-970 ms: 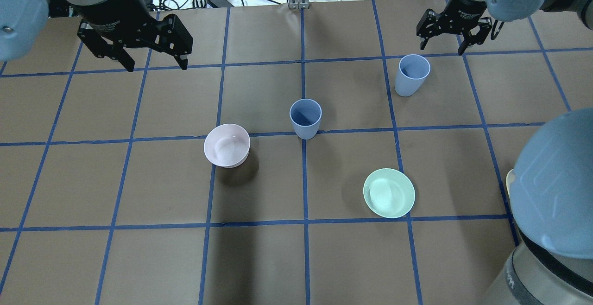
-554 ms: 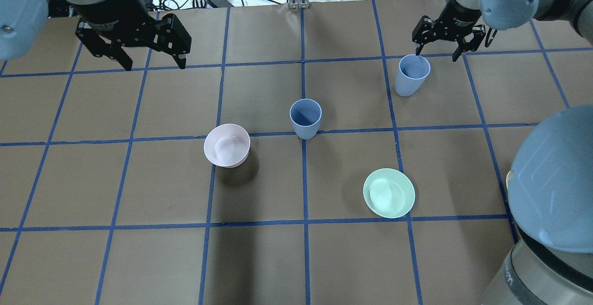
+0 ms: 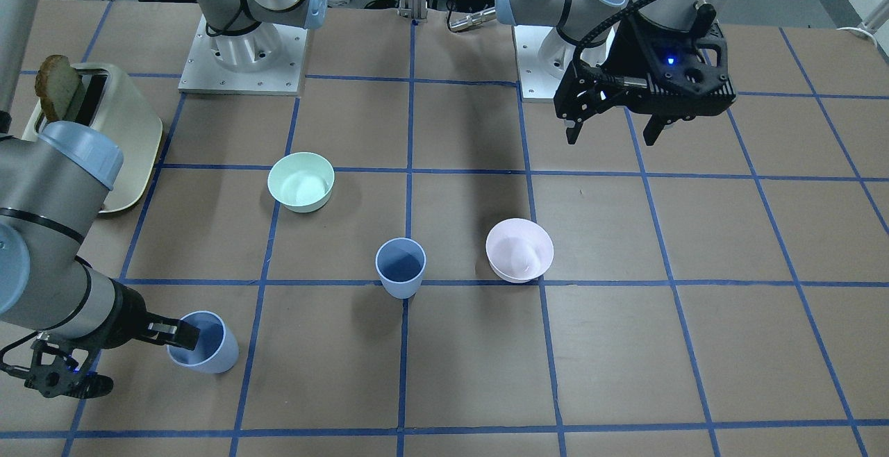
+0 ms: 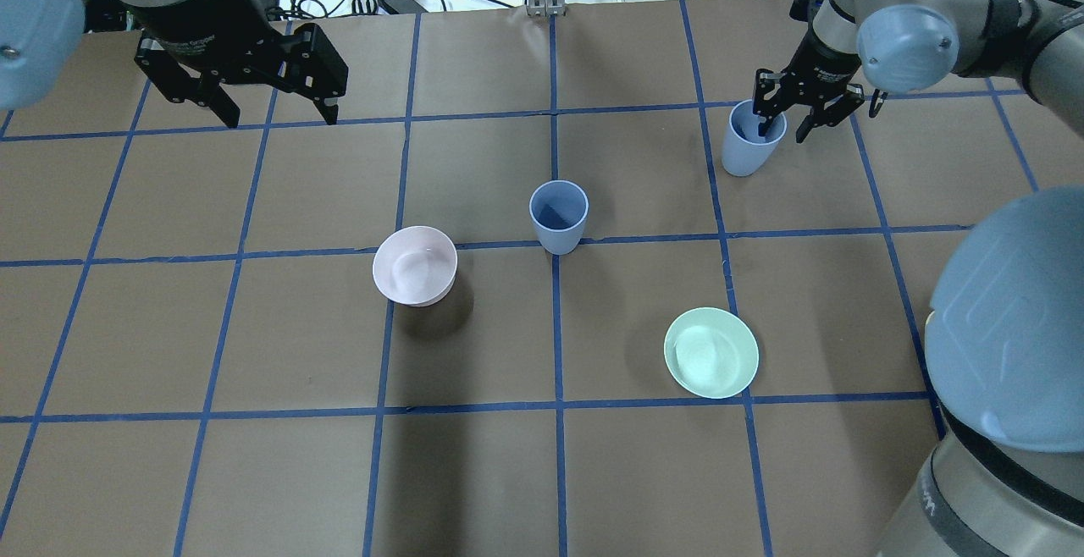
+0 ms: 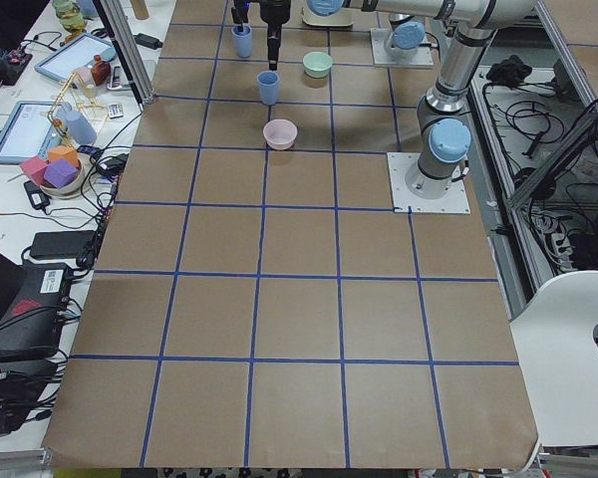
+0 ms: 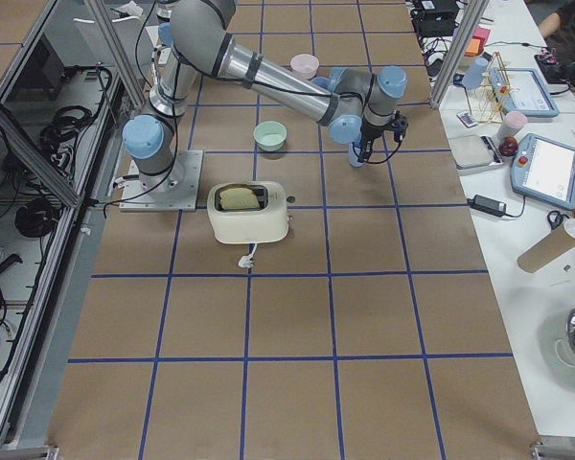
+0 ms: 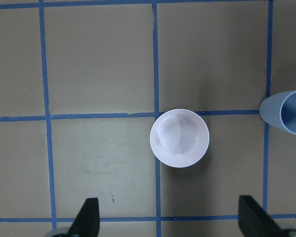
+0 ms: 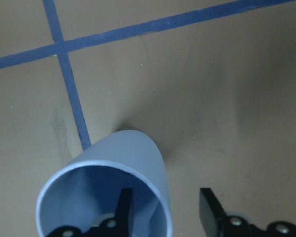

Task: Stack blue cups with both arms

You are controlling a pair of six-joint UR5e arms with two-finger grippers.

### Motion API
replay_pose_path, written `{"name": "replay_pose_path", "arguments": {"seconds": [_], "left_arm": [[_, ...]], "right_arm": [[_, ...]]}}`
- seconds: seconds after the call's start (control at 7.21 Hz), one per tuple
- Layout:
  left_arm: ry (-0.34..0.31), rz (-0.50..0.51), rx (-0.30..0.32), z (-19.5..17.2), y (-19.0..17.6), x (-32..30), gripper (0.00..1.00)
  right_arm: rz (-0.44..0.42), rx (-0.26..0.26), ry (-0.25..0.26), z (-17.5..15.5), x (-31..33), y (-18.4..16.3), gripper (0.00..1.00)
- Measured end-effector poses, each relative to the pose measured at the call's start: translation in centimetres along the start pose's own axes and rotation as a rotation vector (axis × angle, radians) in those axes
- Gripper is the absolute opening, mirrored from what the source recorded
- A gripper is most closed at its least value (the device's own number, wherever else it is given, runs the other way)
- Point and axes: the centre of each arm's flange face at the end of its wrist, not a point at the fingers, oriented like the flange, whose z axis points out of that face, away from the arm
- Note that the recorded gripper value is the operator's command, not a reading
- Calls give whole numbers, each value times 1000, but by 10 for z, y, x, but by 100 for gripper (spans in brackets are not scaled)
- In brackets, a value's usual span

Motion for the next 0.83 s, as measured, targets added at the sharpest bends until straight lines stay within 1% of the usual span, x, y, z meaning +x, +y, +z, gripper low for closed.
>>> {"name": "replay_pose_path", "arguments": {"seconds": [0.14, 0.28, 0.55, 0.69, 0.83], "left_arm": [[0, 0, 0, 0, 0, 0, 100], [-1, 0, 0, 0, 0, 0, 100], [-2, 0, 1, -1, 0, 0, 100], [-3, 0, 2, -1, 1, 0, 100], [-3, 0, 2, -1, 1, 0, 100]], "right_arm": [[-9, 4, -19, 1, -3, 1, 0], [-23, 11, -26, -2, -5, 2, 0], [-40, 28, -22, -15, -8, 7, 0], [-51, 48, -20, -39, -19, 17, 0], [-75, 63, -19, -67, -45, 36, 0]]}}
